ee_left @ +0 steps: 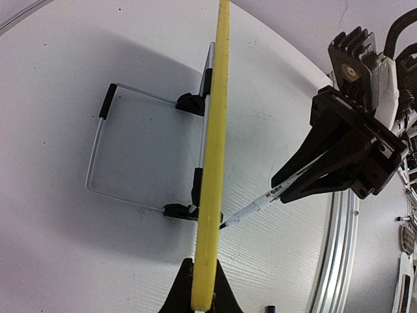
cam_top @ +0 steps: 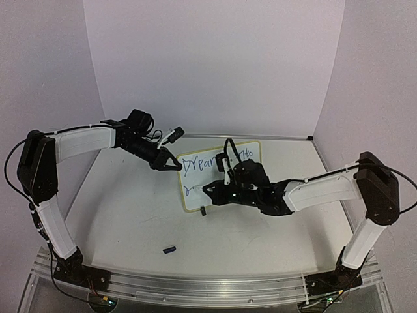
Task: Write a sentence on the whiteboard
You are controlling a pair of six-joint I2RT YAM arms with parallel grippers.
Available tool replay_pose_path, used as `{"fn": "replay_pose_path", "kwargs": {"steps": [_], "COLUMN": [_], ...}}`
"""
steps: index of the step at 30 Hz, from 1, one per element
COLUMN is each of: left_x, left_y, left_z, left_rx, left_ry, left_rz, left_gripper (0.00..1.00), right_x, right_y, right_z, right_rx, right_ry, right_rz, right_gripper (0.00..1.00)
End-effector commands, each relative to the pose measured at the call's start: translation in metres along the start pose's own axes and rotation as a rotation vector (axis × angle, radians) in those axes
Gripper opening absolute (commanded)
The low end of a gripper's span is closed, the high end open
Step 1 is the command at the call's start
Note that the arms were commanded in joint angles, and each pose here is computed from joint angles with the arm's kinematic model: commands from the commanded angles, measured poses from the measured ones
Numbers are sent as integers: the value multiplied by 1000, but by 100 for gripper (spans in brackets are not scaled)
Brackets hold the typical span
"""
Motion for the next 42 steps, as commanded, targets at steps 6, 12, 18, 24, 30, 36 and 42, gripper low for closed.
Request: {"fn": "replay_pose_path", "kwargs": {"steps": [6, 12, 18, 24, 30, 36, 42], "left_x": [-5, -5, -5, -5, -5, -5, -6], "left_y": [-7, -7, -7, -7, -7, -7, -6], "left_z": [-7, -7, -7, -7, -7, -7, -7], "left_rx": [64, 64, 65, 65, 64, 64, 63], "left_ry": [11, 10, 10, 10, 10, 9, 8], "left_rz": [-1, 1, 1, 2, 1, 1, 2], "left_gripper": [0, 0, 0, 0, 0, 0, 0], "right_x": [5, 3, -2, -4, -9, -9, -6], "right_y": [-1, -7, -9, -10, -5, 5, 10], "right_z": [9, 9, 8, 10, 12, 17, 24], "right_rx": [-36, -25, -28, -39, -61, -90, -115], "right_ry": [-12, -7, -13, -16, -24, -26, -21], "right_rz": [9, -16, -40, -59, -97, -111, -108], "right_gripper": [0, 0, 0, 0, 0, 0, 0]}}
Point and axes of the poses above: each gripper's point midway between its finger pads, its own y axis back along the fingers, its own x axis along the line the jaws close on, z = x × y, the point moved 5 cm from there along y, back along the fingers, and after that the axes turned 11 degrees about -y, right-handed, at the moved point
